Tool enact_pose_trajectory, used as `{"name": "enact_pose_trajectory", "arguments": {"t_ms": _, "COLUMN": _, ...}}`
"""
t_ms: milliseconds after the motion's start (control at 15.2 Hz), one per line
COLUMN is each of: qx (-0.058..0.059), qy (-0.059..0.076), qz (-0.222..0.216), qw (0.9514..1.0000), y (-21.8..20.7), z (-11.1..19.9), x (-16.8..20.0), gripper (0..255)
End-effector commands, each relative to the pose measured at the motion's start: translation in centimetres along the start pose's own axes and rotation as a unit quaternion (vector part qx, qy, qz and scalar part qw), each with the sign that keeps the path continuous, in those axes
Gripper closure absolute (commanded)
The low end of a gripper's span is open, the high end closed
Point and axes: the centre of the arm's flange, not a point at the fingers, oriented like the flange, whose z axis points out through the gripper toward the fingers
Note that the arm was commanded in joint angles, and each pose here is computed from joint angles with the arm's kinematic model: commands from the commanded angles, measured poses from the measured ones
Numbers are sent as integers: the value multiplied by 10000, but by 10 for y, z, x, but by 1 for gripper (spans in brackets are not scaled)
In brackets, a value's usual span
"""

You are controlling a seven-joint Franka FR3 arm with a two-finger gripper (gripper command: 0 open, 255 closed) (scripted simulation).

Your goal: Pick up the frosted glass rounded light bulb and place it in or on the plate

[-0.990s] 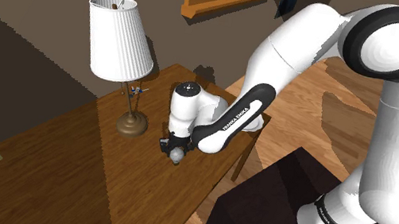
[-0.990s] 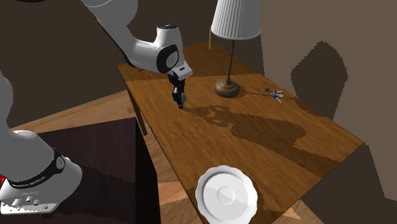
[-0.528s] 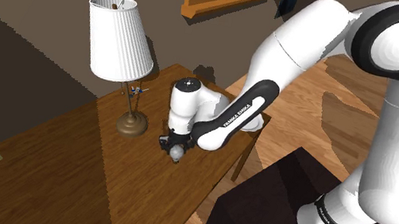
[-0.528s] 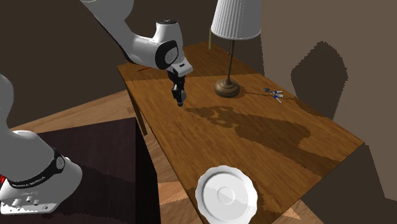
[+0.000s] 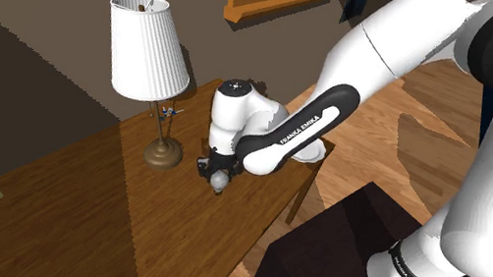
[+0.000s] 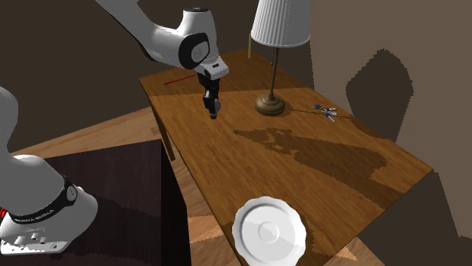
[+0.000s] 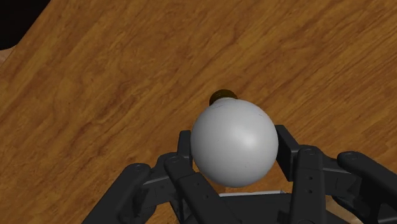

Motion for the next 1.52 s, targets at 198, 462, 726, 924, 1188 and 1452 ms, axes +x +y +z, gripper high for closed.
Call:
{"name": "enact_pose_trajectory", "arguments": {"t_ms": 198, "qx": -1, "qy": -1, "qz": 0, "qw": 10000, "y": -1, "z": -27, "x": 1, "gripper": 255}}
{"name": "enact_pose_trajectory", "arguments": {"t_ms": 462, "qx": -1, "qy": -1, "qz": 0, "qw": 10000, "y": 32, "z": -31, "x": 21, "gripper": 255}}
{"name": "enact_pose_trajectory", "arguments": {"t_ms": 726, "qx": -1, "qy": -1, "qz": 0, "qw": 10000, "y": 78, "z": -34, "x": 48, "gripper": 255}}
{"name": "enact_pose_trajectory", "arguments": {"t_ms": 924, "qx": -1, "qy": -1, "qz": 0, "qw": 10000, "y": 111, "z": -36, "x": 69, "gripper": 255}}
{"name": "enact_pose_trajectory", "arguments": {"t_ms": 1188, "qx": -1, "qy": -1, "qz": 0, "qw": 10000, "y": 157, "z": -38, "x": 96, "gripper": 255}}
{"name": "enact_pose_trajectory", "arguments": {"t_ms": 1452, "qx": -1, "qy": -1, "qz": 0, "qw": 10000, "y": 202, "z": -41, "x": 123, "gripper": 255}}
